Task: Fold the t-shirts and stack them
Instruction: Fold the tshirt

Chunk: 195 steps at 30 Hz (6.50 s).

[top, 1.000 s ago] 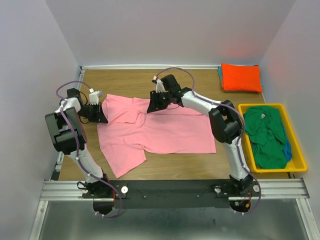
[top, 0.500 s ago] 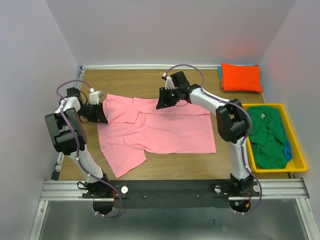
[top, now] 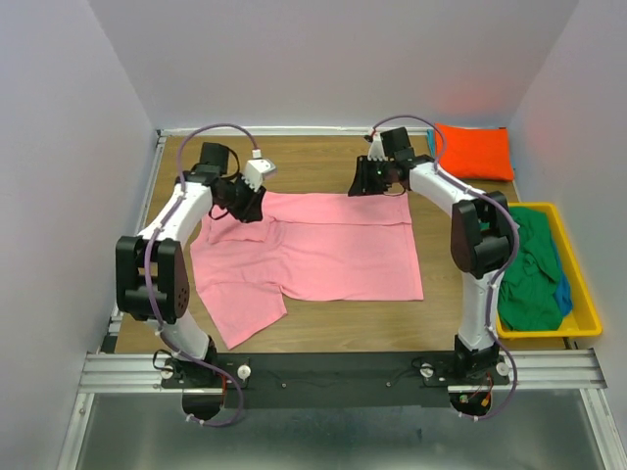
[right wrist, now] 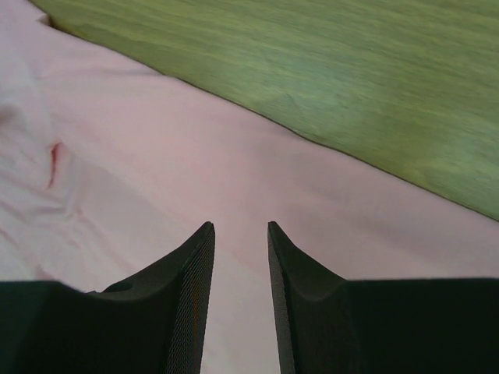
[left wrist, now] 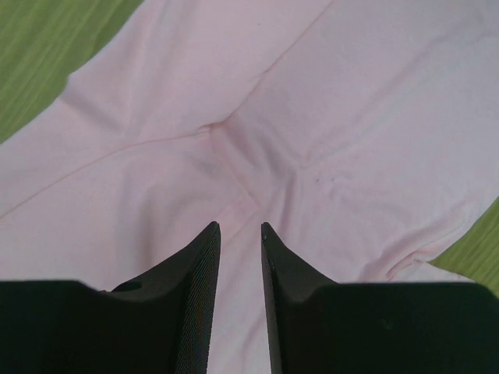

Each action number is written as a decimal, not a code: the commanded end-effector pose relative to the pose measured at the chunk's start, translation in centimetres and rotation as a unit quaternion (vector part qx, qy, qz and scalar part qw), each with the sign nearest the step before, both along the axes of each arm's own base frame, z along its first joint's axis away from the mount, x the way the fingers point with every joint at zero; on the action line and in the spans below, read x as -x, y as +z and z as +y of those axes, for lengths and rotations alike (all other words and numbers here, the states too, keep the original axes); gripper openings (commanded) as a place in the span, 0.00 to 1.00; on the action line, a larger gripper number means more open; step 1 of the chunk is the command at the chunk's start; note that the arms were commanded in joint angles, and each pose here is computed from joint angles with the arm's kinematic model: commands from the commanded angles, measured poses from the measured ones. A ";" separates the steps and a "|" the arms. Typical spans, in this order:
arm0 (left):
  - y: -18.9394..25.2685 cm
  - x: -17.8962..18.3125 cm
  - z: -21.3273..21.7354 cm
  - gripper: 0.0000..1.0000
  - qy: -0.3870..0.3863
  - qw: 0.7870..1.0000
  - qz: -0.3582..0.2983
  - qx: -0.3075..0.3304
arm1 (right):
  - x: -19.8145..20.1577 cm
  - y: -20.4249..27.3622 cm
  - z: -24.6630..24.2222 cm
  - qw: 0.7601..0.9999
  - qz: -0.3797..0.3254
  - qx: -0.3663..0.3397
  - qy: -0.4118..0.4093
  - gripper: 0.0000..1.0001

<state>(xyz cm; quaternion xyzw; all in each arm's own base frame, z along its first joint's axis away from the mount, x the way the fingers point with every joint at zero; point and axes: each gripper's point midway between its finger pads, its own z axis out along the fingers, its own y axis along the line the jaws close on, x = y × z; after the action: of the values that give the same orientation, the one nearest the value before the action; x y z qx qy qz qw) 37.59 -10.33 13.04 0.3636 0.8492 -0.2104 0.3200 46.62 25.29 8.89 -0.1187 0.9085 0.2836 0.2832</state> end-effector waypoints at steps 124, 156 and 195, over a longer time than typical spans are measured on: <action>2.0 2.4 7.8 0.66 -0.095 0.988 -0.072 -0.095 | 10.1 4.1 -15.1 0.914 -0.100 0.303 0.251 0.97; -3.8 9.0 6.8 0.56 -0.140 0.982 -0.010 -0.125 | 18.2 -8.0 -20.5 0.841 -0.043 0.390 0.372 0.40; -8.5 11.4 6.3 0.42 -0.193 0.957 0.002 -0.215 | 18.2 -8.9 -20.6 0.832 -0.032 0.399 0.384 0.00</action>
<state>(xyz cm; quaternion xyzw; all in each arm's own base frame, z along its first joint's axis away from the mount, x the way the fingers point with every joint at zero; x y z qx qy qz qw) 26.41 -4.33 5.10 0.5599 0.7973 -0.1151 0.1938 29.63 4.91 1.51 -0.5688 0.8109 -0.0326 0.1332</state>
